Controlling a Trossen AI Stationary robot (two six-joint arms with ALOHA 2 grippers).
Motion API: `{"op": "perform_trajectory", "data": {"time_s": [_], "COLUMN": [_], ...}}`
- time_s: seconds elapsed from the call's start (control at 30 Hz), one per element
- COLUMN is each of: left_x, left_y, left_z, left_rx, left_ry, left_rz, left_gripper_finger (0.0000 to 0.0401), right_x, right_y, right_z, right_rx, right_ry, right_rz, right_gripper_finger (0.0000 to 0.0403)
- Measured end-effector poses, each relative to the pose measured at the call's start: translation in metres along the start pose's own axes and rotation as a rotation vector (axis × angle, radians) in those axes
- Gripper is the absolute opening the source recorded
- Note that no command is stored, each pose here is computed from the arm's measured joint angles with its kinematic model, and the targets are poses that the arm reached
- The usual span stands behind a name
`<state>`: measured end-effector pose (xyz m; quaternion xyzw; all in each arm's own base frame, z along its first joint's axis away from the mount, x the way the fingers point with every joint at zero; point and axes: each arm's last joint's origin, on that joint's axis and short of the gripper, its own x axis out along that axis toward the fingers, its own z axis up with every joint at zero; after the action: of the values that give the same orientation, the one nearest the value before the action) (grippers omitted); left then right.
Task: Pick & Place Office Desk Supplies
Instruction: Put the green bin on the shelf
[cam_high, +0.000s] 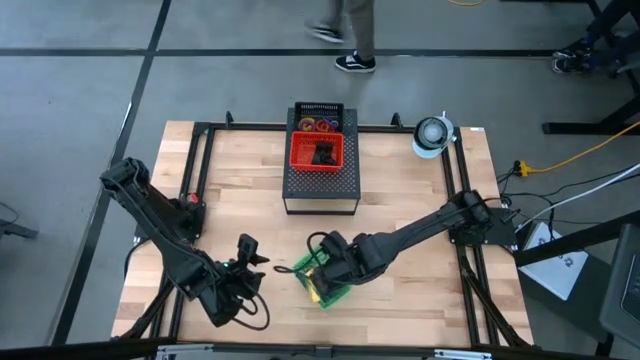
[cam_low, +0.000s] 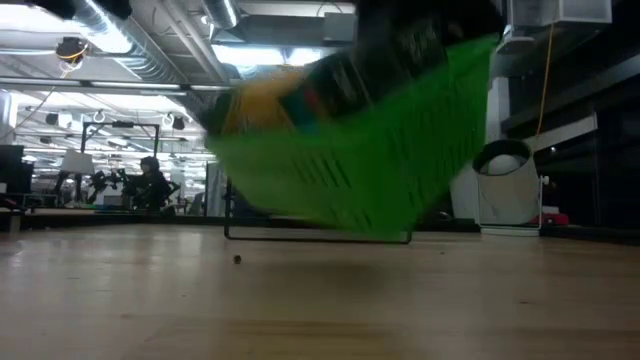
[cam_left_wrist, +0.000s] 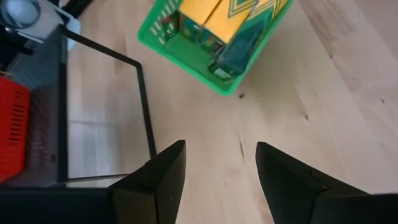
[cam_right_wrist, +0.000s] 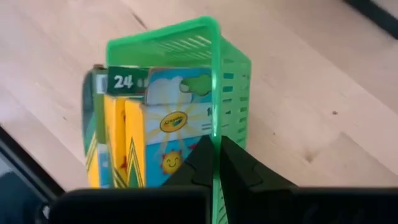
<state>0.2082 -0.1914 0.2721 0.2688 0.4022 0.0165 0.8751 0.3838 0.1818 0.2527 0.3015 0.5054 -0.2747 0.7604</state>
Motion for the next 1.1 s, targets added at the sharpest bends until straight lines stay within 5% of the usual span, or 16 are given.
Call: {"op": "perform_trajectory", "data": {"time_s": [0.2,0.4,0.77,1.1], "left_x": [-0.009,-0.006,-0.028,-0.025], "left_y": [0.01,0.012,-0.005,-0.028], "left_z": [-0.005,-0.034,-0.046,-0.04], "left_rx": [0.021,0.045,0.383,0.534], "left_ry": [-0.026,-0.008,-0.192,-0.245], "left_rz": [0.001,-0.036,0.074,0.065], "left_gripper_finger": [0.0189,0.0189,0.0189,0.0146], "right_x": [-0.017,-0.021,-0.02,-0.015], "right_y": [0.004,0.017,0.025,0.022], "right_z": [0.006,0.0,0.026,0.067], "right_rx": [0.122,0.218,0.336,0.327], "right_ry": [-0.07,-0.159,-0.235,-0.239], "right_rz": [0.022,0.121,0.261,0.365], "right_gripper_finger": [0.0007,0.0007,0.0007,0.0007]}}
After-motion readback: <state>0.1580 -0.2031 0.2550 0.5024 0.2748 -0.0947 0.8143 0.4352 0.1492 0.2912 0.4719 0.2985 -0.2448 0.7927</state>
